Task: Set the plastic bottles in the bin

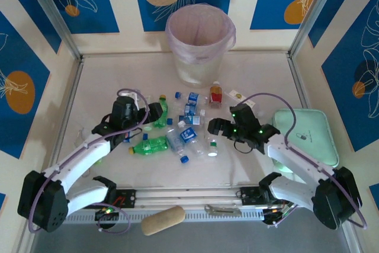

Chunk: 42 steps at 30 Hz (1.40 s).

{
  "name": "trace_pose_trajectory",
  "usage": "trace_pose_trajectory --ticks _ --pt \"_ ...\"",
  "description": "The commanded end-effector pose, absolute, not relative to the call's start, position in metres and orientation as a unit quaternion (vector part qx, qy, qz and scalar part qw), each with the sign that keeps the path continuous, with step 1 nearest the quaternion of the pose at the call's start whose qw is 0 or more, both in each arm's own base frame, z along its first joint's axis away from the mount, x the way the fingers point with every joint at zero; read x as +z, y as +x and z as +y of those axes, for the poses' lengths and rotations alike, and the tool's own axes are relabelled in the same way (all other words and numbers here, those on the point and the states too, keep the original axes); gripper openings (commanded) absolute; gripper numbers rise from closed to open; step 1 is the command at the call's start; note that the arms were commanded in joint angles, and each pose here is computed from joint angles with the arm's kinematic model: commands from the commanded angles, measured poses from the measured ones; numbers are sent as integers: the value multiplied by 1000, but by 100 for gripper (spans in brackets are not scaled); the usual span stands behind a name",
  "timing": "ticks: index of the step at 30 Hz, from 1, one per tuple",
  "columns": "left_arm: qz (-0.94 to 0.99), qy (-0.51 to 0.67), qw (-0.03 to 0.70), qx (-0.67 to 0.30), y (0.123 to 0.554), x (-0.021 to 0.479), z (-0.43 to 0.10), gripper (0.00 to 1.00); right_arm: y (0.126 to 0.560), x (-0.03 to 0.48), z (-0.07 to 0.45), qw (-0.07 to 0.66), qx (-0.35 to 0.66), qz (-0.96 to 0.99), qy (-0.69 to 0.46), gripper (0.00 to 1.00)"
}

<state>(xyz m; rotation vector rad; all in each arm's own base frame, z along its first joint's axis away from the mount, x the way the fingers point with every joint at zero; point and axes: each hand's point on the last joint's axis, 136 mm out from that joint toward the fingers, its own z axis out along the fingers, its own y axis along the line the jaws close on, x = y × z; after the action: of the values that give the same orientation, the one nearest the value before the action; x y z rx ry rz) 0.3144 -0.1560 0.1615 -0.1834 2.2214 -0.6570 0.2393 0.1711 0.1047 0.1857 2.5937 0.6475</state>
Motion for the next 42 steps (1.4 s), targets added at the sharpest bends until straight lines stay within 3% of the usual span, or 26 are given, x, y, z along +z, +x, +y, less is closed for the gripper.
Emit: trace_pose_trajectory --ticks 1,11,18,42 --pt "849 -99 422 -302 326 174 -164 100 242 102 176 209 200 956 48 99" --pt "868 -101 409 -264 328 151 -156 100 267 82 205 168 91 981 -37 96" --pt "871 -112 410 -247 318 137 -145 100 275 63 198 143 -17 988 -63 92" --pt "868 -132 409 -248 329 133 -147 100 277 32 201 133 -9 989 -58 67"
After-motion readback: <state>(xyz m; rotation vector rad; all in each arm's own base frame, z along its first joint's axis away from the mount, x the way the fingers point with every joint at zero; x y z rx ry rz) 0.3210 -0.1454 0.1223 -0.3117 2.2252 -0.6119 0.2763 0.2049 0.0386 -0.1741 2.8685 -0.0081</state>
